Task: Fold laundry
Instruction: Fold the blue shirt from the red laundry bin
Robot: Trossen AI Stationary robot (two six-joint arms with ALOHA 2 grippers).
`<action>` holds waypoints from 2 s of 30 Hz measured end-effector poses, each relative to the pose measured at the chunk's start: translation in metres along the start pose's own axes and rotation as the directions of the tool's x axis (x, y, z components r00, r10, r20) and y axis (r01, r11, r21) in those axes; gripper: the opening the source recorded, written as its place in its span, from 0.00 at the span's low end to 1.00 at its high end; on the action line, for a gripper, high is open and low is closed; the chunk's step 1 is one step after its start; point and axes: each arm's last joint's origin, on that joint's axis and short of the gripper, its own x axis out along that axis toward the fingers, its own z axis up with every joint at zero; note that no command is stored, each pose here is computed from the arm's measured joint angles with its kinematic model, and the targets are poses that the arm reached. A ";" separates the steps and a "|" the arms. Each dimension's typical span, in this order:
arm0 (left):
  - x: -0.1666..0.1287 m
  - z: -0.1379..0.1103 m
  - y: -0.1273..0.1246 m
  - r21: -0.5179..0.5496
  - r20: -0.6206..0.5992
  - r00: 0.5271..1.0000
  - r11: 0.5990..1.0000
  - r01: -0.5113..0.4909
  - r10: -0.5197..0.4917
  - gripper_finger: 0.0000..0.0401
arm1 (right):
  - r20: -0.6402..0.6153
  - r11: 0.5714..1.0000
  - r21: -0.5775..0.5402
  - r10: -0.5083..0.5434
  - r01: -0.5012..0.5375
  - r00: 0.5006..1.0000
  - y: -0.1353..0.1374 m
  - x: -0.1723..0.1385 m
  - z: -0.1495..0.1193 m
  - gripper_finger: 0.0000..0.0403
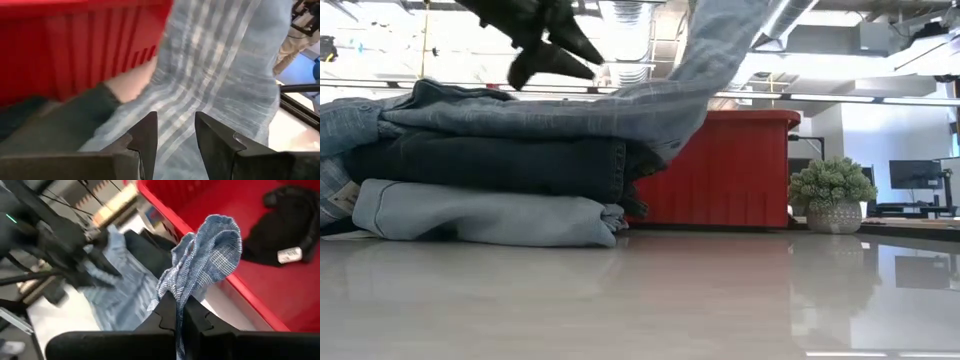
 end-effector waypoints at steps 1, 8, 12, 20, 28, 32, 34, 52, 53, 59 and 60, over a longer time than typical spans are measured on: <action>0.007 -0.004 -0.004 0.007 0.001 1.000 1.000 0.008 -0.008 0.30 | 0.014 1.000 0.001 0.012 -0.012 1.000 0.001 -0.001 0.001 0.07; 0.062 -0.037 -0.017 0.077 -0.081 0.997 0.997 0.015 -0.009 0.30 | 0.187 0.989 0.004 0.144 -0.147 0.972 0.019 -0.007 0.014 0.07; 0.076 -0.038 -0.015 0.081 -0.145 0.989 0.997 -0.009 0.021 0.30 | 0.270 0.976 -0.014 0.214 -0.219 0.939 0.030 -0.008 0.021 0.07; -0.002 0.034 -0.011 0.191 0.008 0.995 0.977 -0.097 0.098 0.30 | 0.313 0.960 -0.037 0.274 -0.277 0.909 0.053 0.013 0.026 0.08; -0.124 0.077 0.022 0.012 0.249 0.961 0.992 -0.123 0.116 0.30 | 0.415 0.928 -0.067 0.360 -0.366 0.836 0.096 0.083 0.039 0.08; -0.165 0.078 0.039 -0.019 0.294 0.955 0.999 -0.034 0.038 0.30 | 0.460 0.906 -0.105 0.410 -0.410 0.788 0.114 0.127 0.041 0.08; -0.180 0.078 0.045 -0.004 0.304 0.952 0.999 0.045 -0.042 0.30 | 0.477 0.898 -0.105 0.423 -0.428 0.770 0.124 0.152 0.039 0.08; -0.209 0.078 0.060 -0.011 0.366 0.924 0.992 0.126 -0.113 0.30 | 0.342 0.621 0.039 0.728 -0.783 0.594 0.149 0.316 -0.006 0.34; -0.208 0.078 0.060 -0.010 0.366 0.924 0.992 0.126 -0.113 0.30 | 0.326 0.621 0.046 0.731 -0.783 0.599 0.148 0.318 -0.006 0.38; -0.208 0.077 0.060 -0.012 0.353 0.926 0.989 0.149 -0.135 0.30 | 0.334 0.652 0.067 0.699 -0.755 0.633 0.131 0.316 0.007 0.54; -0.208 0.076 0.059 -0.007 0.341 0.928 0.987 0.158 -0.146 0.30 | 0.337 0.656 0.069 0.694 -0.752 0.636 0.127 0.315 0.011 0.55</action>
